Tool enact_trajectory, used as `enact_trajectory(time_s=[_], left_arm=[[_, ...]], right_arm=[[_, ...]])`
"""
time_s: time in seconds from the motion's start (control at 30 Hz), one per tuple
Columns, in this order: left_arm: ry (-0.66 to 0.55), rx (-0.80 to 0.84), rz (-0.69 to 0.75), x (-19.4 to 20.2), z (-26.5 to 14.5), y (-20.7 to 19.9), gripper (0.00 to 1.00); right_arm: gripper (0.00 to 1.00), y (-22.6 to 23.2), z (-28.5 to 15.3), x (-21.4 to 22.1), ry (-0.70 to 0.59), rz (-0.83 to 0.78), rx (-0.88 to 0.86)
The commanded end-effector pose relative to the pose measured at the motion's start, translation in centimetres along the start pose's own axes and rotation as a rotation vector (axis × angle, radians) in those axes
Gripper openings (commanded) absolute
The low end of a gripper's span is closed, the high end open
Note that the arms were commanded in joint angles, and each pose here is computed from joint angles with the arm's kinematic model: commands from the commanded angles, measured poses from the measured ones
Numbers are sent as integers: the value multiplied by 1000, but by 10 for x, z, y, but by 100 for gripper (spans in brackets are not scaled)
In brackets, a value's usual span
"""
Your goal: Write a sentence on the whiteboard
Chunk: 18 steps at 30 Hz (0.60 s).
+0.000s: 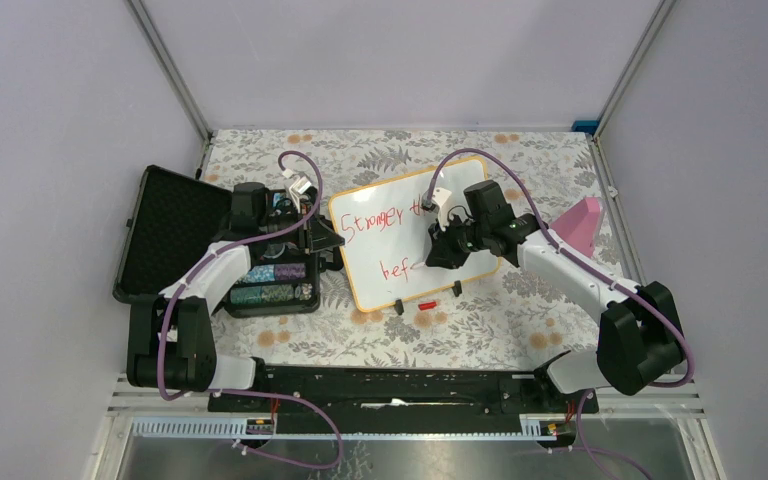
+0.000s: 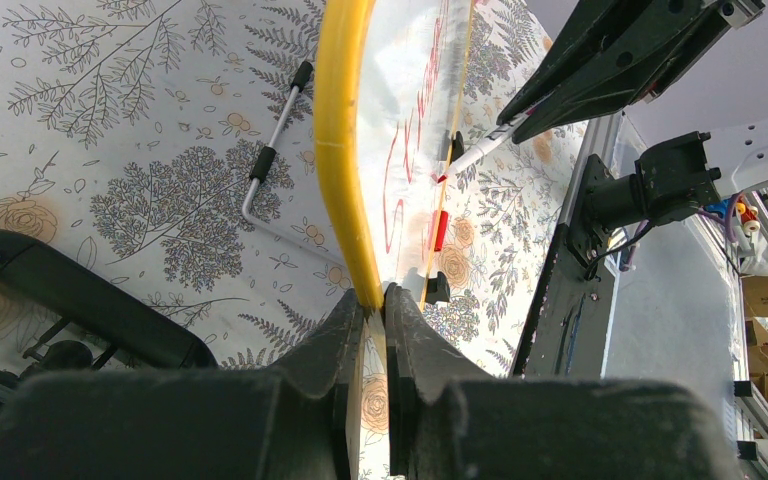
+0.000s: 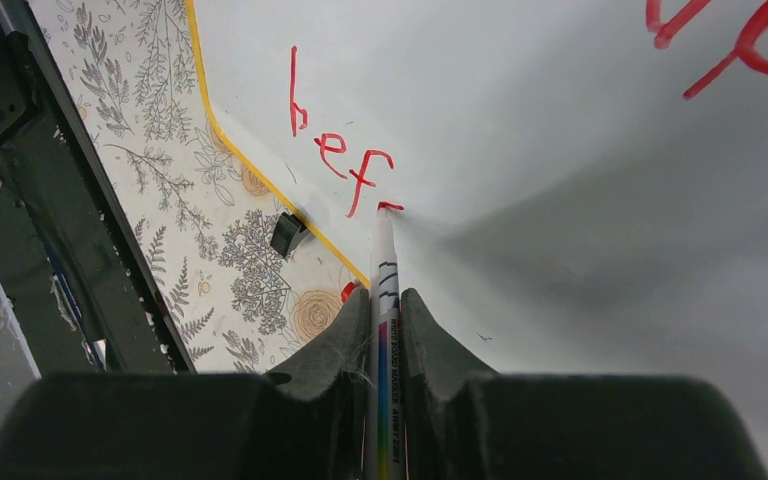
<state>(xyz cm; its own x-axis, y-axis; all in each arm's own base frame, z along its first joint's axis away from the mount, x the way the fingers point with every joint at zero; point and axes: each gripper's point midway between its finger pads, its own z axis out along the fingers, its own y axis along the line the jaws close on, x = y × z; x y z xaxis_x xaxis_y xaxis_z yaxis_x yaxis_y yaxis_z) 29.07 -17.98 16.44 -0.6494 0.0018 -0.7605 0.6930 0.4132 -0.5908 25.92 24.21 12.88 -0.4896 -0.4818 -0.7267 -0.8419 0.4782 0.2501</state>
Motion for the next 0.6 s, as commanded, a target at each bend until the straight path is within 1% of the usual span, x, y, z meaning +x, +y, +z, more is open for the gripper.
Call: enact_trajectory(time_s=[0.0, 0.23, 0.43, 0.57], left_arm=[[-9, -23, 81, -9, 1, 6, 0], [-10, -23, 83, -9, 1, 6, 0], [-10, -23, 83, -9, 1, 6, 0], [-9, -24, 82, -8, 1, 6, 0]], right_arm=[[0, -5, -3, -2, -13, -45, 39], [0, -6, -6, -1, -10, -52, 58], [0, -19, -12, -4, -11, -49, 135], [0, -22, -17, -8, -24, -51, 153]])
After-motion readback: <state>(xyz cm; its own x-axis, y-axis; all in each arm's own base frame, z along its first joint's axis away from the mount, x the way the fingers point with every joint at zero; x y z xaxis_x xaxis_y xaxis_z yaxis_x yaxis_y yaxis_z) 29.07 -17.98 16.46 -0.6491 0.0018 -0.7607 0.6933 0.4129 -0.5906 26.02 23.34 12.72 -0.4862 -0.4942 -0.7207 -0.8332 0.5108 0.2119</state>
